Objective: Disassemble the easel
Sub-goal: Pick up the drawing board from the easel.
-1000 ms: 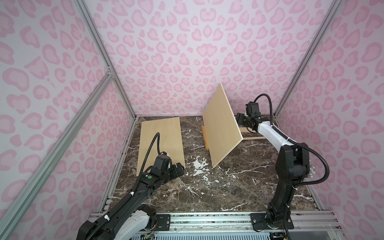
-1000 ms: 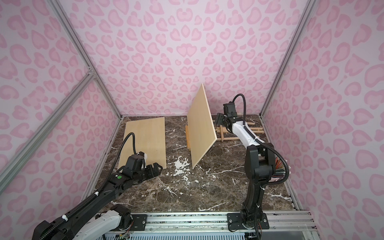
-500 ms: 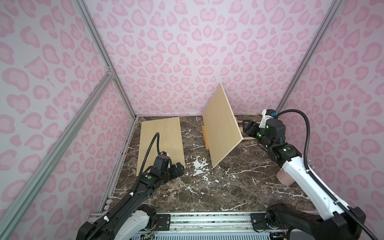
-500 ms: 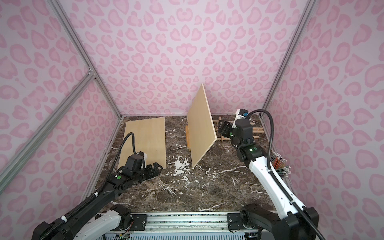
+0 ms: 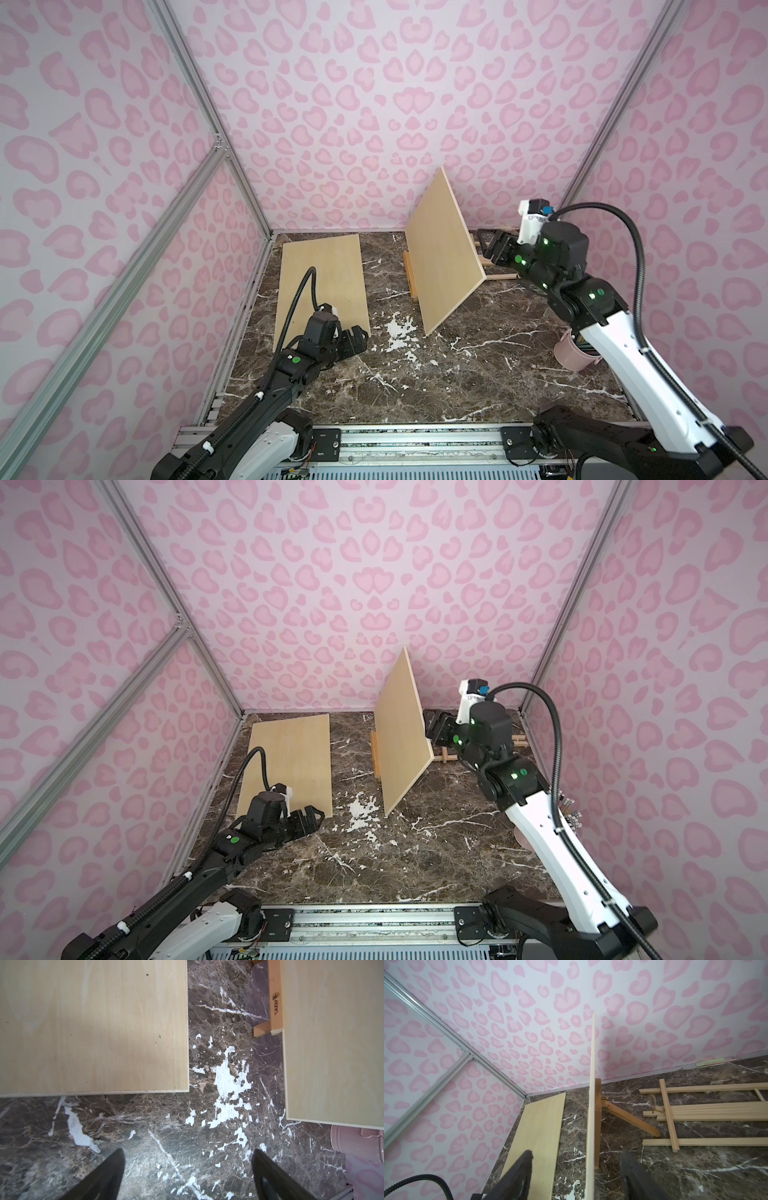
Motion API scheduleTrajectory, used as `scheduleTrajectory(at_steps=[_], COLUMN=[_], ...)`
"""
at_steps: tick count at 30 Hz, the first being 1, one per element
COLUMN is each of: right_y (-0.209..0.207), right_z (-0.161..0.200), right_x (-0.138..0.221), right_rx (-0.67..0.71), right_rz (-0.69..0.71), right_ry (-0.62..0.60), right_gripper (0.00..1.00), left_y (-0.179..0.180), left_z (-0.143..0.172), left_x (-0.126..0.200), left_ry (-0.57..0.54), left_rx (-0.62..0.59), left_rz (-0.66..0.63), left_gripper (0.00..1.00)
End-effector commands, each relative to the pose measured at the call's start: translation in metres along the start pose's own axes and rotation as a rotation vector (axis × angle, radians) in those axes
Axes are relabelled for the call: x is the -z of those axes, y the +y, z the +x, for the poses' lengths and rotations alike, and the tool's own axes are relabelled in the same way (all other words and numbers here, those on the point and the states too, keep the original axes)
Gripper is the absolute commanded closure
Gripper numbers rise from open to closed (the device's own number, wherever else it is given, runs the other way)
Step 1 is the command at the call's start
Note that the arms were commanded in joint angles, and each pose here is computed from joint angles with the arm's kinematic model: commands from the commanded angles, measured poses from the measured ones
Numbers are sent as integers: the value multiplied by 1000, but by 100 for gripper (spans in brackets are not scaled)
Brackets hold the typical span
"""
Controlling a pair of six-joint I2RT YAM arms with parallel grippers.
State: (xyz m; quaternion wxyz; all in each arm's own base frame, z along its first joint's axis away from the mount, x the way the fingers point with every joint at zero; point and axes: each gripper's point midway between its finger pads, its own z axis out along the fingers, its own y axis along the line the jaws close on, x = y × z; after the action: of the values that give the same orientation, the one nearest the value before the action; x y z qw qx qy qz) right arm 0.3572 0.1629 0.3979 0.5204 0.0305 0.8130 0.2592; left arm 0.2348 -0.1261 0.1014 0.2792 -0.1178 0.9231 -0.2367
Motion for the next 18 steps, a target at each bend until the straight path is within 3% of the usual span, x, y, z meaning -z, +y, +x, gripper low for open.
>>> scheduleTrajectory(at_steps=[1, 7, 12, 18], right_y=[-17, -25, -16, -16], right_z=[24, 44, 78, 85], right_x=[-11, -35, -48, -52], right_rx=[120, 211, 269, 285], right_rz=[123, 218, 194, 200], right_ry=[182, 363, 494, 535], right_gripper=[34, 36, 41, 51], left_y=[-7, -9, -12, -15], left_z=[-7, -9, -7, -7], left_x=[3, 7, 8, 10], left_ry=[-35, -39, -29, -24], left_rx=[-13, -18, -16, -15], left_rz=[31, 38, 51, 69], left_gripper=[4, 3, 4, 4])
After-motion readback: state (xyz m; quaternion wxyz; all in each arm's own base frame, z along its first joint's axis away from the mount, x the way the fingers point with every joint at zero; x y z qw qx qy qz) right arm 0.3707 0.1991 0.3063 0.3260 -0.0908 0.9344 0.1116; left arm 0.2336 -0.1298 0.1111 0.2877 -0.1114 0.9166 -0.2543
